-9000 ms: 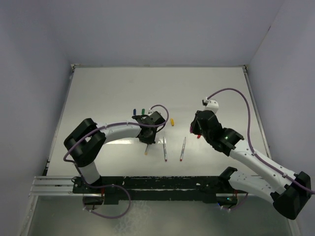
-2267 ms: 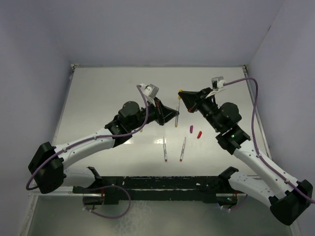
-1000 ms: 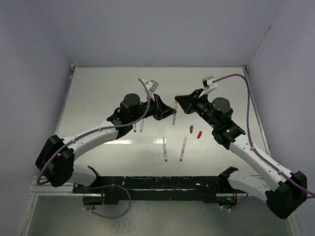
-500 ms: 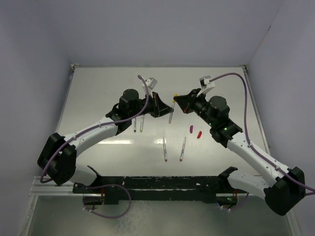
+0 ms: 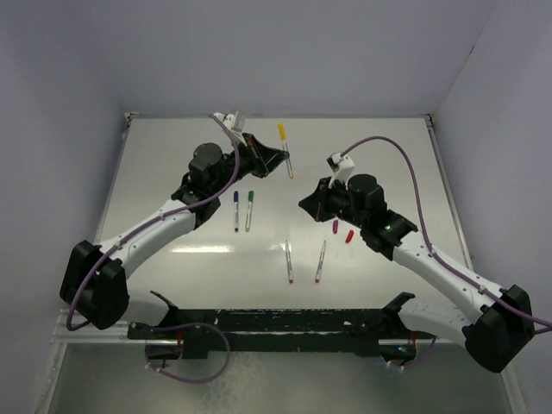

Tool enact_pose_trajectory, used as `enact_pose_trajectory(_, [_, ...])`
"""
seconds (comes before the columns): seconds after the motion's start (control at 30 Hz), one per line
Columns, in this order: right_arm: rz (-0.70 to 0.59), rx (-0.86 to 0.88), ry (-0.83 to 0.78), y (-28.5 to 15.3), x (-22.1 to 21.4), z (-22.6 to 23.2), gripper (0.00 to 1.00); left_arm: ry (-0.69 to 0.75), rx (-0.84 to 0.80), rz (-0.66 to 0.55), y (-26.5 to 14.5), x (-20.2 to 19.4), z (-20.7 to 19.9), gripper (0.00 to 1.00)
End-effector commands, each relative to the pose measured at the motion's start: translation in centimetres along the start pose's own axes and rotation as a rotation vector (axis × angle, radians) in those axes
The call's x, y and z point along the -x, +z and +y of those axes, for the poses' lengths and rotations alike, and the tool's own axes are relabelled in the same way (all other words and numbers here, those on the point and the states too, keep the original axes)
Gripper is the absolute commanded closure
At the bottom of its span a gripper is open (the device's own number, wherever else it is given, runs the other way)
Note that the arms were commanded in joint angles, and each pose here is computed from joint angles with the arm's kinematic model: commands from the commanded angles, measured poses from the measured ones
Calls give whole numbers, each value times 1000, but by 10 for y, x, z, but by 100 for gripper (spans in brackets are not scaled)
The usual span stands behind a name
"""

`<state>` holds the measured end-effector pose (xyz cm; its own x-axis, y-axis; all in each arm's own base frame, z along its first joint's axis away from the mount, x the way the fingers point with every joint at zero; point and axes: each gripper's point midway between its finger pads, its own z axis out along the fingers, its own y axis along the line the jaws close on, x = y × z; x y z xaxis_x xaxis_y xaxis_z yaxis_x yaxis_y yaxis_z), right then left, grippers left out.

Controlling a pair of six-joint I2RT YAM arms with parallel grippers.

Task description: Insert the pens into the pen caps

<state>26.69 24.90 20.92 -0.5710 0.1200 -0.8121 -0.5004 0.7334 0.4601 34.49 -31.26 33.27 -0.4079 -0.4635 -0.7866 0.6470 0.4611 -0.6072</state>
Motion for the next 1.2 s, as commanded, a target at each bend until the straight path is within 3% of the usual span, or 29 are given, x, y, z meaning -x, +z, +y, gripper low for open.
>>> enact_pose_trajectory(0.0, [-133,-41,-51,-13,48,6,100,36,170,76,-16,-14,29,100])
enact_pose_trajectory(0.2, [-152,-188,-53,-27,51,-19,100,97,507,287,-37,-53,100,100])
enact_pose_trajectory(0.53, [-175,-284,-52,-48,52,-34,99,101,772,643,-54,-132,178,100])
enact_pose_trajectory(1.17, [-90,-263,-46,-32,28,-37,98,16,871,795,-61,-190,217,97])
